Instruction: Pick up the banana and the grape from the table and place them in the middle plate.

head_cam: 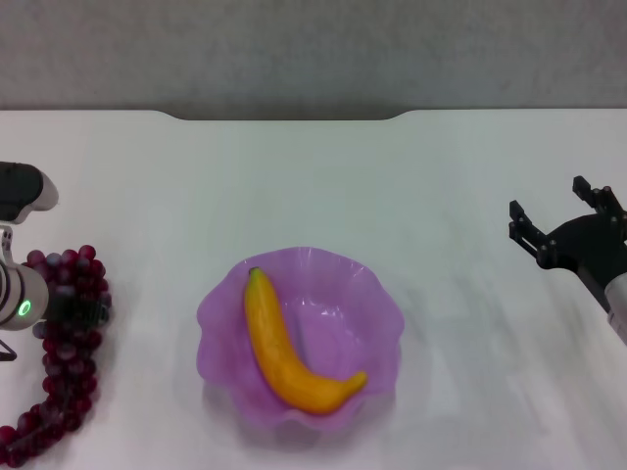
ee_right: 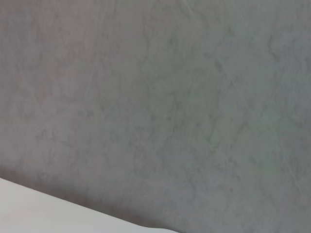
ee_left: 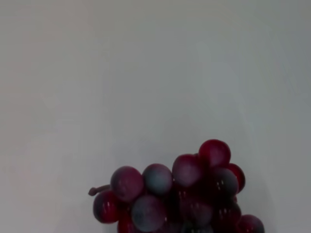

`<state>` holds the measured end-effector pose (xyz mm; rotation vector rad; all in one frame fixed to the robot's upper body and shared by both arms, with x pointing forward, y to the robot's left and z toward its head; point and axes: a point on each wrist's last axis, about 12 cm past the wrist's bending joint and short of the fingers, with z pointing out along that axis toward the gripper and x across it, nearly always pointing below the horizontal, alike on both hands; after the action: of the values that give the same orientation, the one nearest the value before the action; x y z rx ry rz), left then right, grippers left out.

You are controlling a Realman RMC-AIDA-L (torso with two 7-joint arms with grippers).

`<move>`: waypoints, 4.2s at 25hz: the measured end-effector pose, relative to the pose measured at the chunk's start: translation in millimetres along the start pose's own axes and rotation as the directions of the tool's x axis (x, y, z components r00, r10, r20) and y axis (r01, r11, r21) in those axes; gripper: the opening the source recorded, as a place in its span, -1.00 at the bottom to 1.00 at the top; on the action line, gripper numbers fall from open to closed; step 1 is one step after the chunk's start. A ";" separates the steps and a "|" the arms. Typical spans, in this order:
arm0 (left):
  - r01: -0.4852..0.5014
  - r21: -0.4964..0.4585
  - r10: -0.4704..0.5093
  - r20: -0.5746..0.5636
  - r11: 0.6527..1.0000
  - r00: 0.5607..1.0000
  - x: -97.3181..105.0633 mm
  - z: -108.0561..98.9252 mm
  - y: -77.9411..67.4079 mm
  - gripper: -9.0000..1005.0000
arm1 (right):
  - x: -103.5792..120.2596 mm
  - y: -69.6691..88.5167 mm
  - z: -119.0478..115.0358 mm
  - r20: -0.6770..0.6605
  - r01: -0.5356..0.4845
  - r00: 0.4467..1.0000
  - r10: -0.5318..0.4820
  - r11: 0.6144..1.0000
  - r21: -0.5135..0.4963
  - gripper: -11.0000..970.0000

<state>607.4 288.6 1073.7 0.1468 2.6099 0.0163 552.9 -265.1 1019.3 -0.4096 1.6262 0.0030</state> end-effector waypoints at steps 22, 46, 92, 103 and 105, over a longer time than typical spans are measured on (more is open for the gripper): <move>0.025 0.024 -0.026 0.042 0.999 0.999 3.9 -5.6 1.4 -0.32 | 0.5 1.0 -0.6 -0.002 -0.001 1.000 0.001 1.000 -0.002 0.82; 0.041 0.025 -0.043 0.086 0.999 0.995 5.2 -12.4 6.1 -0.41 | 0.9 1.7 -0.8 -0.003 0.000 1.000 0.000 1.000 -0.008 0.82; -0.456 0.173 0.368 0.380 0.873 0.849 -45.5 -207.5 -64.1 -0.47 | 4.3 -0.7 -1.7 -0.022 0.010 1.000 -0.010 1.000 -0.006 0.82; -0.613 0.261 0.505 0.380 0.746 0.775 -41.0 -209.1 -114.8 -0.47 | 3.4 0.3 -0.8 -0.019 0.009 1.000 -0.009 1.000 -0.010 0.82; -0.633 0.268 0.523 0.382 0.727 0.762 -40.3 -205.5 -123.2 -0.47 | 3.2 0.4 -0.7 -0.018 0.010 1.000 -0.010 1.000 -0.011 0.82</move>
<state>526.1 165.2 1266.5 1.0412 2.1423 -0.2766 552.0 -265.7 1016.2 -0.4274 1.6427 0.0005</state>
